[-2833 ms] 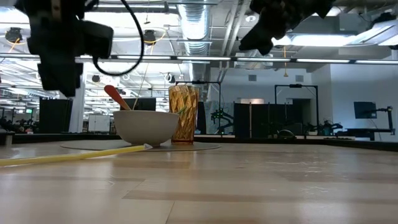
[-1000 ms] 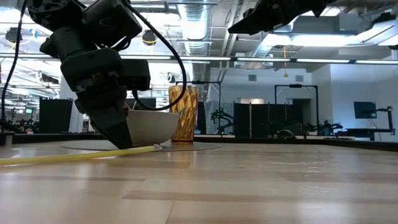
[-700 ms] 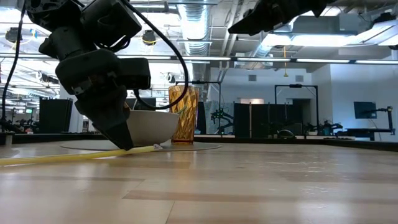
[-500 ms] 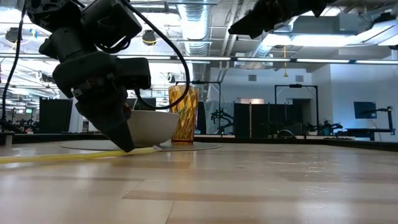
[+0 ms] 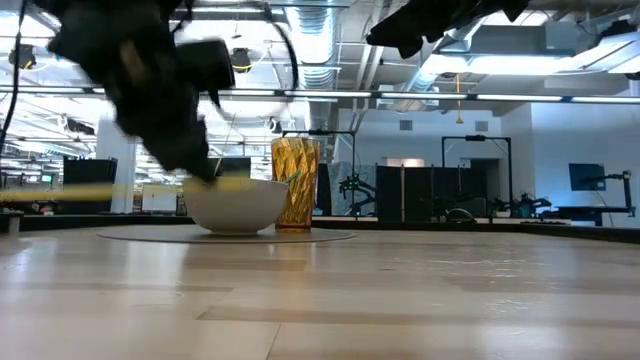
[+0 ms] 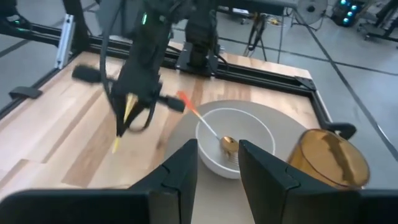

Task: Pick & Place Utensil
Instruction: Put the straw into the cup on the table placemat

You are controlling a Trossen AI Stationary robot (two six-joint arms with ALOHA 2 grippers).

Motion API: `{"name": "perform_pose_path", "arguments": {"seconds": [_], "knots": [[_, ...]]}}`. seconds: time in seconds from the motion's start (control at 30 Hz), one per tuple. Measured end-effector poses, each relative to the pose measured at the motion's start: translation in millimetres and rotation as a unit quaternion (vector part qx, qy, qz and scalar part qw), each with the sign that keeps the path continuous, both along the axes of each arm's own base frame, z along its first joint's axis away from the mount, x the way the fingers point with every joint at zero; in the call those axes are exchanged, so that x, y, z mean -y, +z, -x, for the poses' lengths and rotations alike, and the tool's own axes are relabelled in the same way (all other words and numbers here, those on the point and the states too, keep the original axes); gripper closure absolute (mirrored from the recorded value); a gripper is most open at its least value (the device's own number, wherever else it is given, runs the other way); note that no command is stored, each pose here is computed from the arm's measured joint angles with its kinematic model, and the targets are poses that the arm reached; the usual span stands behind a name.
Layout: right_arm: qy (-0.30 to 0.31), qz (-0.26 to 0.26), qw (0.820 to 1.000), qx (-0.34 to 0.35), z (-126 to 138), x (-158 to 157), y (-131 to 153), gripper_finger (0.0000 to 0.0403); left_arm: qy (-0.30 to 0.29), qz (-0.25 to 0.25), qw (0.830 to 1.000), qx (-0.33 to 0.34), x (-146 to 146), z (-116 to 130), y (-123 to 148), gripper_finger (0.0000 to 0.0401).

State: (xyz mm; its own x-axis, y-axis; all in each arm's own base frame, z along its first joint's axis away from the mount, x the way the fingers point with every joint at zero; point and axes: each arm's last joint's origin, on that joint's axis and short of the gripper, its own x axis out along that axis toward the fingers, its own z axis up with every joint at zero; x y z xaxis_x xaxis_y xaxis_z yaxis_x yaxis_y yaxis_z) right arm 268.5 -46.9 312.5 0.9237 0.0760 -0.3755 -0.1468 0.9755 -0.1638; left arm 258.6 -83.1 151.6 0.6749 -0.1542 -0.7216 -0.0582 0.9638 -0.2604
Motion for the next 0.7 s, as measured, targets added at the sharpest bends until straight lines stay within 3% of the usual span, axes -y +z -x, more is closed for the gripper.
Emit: {"name": "perform_pose_path", "arguments": {"seconds": [0.2, 0.37, 0.53, 0.7], "knots": [[0.012, 0.0, 1.0, 0.001, -1.1, -6.3, 0.1, 0.0294, 0.013, -0.053, 0.988, 0.144, -2.4, 20.3, 61.6, 0.0397], [0.01, -0.008, 1.0, -0.017, 0.2, -6.7, -2.9, 0.0294, 0.052, -0.187, 0.949, 0.248, -21.6, 42.8, 107.0, 0.0397], [-0.015, -0.062, 0.997, -0.045, 2.4, -6.1, -7.0, 0.0294, 0.102, -0.287, 0.88, 0.365, -47.1, 55.4, 150.5, 0.0397], [-0.017, -0.069, 0.996, -0.059, 3.6, -6.5, -9.4, 0.0294, 0.097, -0.351, 0.776, 0.514, -68.7, 61.0, 188.4, 0.0397]]}}
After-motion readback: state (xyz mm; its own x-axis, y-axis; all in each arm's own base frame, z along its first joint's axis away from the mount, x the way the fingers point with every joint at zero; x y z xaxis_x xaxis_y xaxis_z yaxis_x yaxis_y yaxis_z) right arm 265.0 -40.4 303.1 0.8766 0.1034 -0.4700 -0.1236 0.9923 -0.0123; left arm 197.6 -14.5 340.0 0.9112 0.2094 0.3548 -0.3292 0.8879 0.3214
